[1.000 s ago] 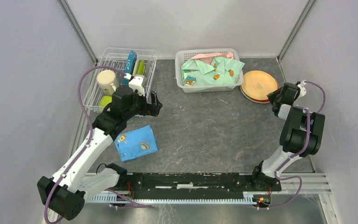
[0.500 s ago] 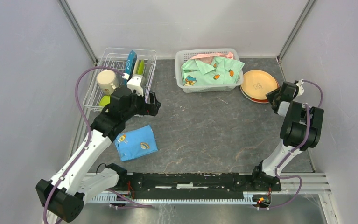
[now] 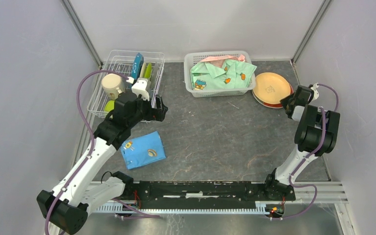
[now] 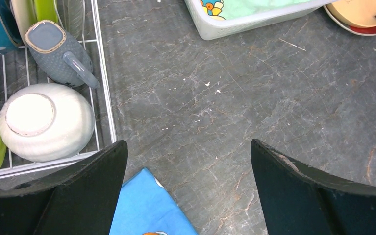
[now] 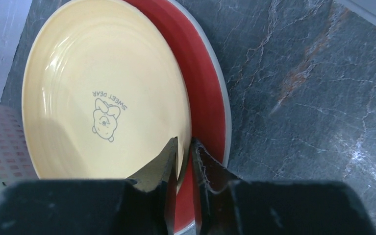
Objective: Load the mixed dishes into the dish rack
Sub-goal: Pick up the plate from the corner of the board.
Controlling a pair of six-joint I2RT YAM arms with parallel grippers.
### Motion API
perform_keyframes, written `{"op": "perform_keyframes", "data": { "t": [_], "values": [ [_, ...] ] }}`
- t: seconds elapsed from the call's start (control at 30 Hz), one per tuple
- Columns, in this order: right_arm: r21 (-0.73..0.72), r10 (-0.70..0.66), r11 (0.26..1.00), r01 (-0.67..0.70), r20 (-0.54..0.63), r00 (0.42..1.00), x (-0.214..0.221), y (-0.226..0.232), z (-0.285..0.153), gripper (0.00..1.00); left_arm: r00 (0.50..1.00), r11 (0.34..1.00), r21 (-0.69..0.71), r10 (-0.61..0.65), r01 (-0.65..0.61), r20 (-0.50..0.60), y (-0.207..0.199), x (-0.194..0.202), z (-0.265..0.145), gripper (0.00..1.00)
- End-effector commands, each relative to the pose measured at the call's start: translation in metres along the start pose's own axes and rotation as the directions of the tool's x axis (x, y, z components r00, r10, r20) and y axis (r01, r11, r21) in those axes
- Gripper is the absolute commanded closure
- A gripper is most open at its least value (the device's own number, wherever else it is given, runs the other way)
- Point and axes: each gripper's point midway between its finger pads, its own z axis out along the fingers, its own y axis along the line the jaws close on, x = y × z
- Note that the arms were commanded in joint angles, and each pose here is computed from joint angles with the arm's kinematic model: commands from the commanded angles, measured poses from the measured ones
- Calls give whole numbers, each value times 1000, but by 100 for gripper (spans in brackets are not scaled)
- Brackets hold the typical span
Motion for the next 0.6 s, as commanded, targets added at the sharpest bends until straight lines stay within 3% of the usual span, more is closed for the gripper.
{"op": "perform_keyframes", "data": {
  "t": [0.0, 0.17, 0.47, 0.57],
  "values": [
    [-16, -8, 1000, 8, 14, 1000, -7, 4, 1, 85, 996, 999, -2, 51, -51, 69, 0, -17, -5, 0],
    [-33, -18, 999, 19, 45, 999, -19, 10, -13, 100, 995, 999, -16, 46, -45, 85, 3, -20, -9, 0],
    [-10, -27, 1000, 29, 169, 985, -66, 19, -56, 100, 997, 998, -53, 39, -35, 67, 10, -15, -4, 0],
    [5, -52, 999, 53, 199, 979, -72, 17, -76, 100, 998, 999, -9, 45, -45, 36, 2, -9, 0, 0]
  ]
}}
